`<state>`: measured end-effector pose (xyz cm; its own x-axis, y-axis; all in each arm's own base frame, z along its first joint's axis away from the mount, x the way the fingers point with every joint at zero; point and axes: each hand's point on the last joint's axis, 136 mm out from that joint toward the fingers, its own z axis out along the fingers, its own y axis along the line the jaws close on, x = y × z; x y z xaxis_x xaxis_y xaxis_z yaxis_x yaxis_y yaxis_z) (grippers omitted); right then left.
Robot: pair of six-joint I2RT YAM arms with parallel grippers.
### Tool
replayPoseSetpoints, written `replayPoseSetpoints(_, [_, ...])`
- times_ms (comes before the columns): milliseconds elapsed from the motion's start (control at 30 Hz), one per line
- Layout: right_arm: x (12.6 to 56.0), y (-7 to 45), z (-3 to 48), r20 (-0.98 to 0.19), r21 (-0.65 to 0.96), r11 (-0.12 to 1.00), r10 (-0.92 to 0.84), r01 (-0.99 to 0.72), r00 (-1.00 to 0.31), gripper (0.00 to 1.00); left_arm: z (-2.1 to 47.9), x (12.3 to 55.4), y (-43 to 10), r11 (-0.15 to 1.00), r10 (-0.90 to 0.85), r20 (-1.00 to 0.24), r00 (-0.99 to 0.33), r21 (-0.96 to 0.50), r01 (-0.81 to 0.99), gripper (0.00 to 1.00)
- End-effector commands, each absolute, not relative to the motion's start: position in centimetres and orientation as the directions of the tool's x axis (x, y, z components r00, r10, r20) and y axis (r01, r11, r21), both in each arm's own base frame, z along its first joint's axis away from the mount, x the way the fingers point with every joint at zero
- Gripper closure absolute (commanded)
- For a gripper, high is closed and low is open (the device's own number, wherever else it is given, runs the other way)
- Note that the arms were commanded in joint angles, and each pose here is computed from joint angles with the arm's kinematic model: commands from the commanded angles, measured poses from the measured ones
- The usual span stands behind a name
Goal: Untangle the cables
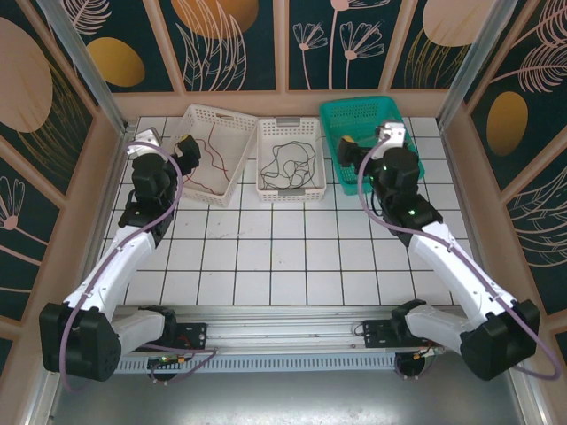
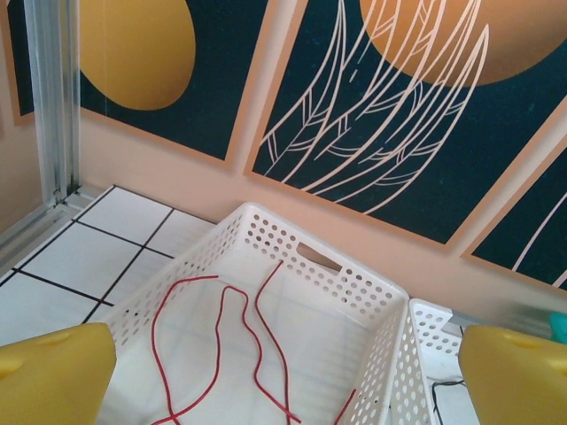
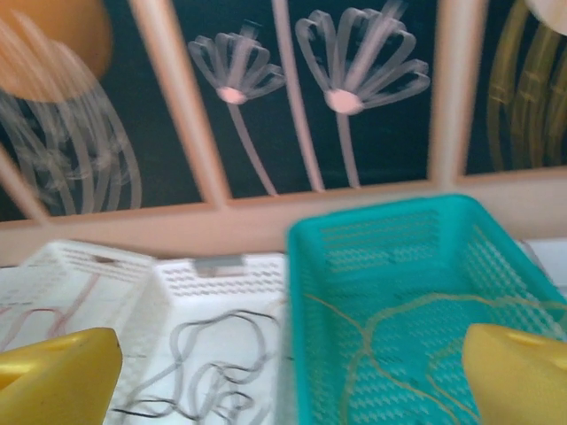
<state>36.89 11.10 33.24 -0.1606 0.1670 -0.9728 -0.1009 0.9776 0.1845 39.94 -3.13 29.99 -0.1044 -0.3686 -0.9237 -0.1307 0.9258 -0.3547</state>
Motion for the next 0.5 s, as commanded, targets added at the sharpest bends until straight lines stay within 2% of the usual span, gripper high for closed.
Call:
replayPoseSetpoints(0, [36.4, 6.0, 32.5, -0.936, 0.332, 0.940, 0.338, 0.078, -0.094, 0.01, 30.4, 39.9, -3.1, 0.935, -0.338, -0.939, -0.067, -0.328, -0.132, 0.01])
replayPoseSetpoints(133, [35.0, 1.9, 30.9, -0.922, 0.375, 0.901, 0.387, 0.220, -0.013, 0.01, 30.0, 39.7, -3.5, 0.936, -0.337, -0.940, -0.047, -0.330, -0.119, 0.02])
replayPoseSetpoints(267, [33.8, -1.5, 27.7, -0.943, 0.320, 0.865, 0.330, 0.387, 0.042, 0.01, 29.6, 39.5, -3.4, 0.937, -0.334, -0.942, -0.021, -0.330, -0.119, 0.01])
replayPoseSetpoints(467, [33.6, -0.9, 24.7, -0.980, 0.197, 0.933, 0.186, 0.301, 0.066, 0.01, 28.3, 39.8, -3.0, 0.942, -0.307, -0.951, -0.038, -0.297, -0.159, 0.01])
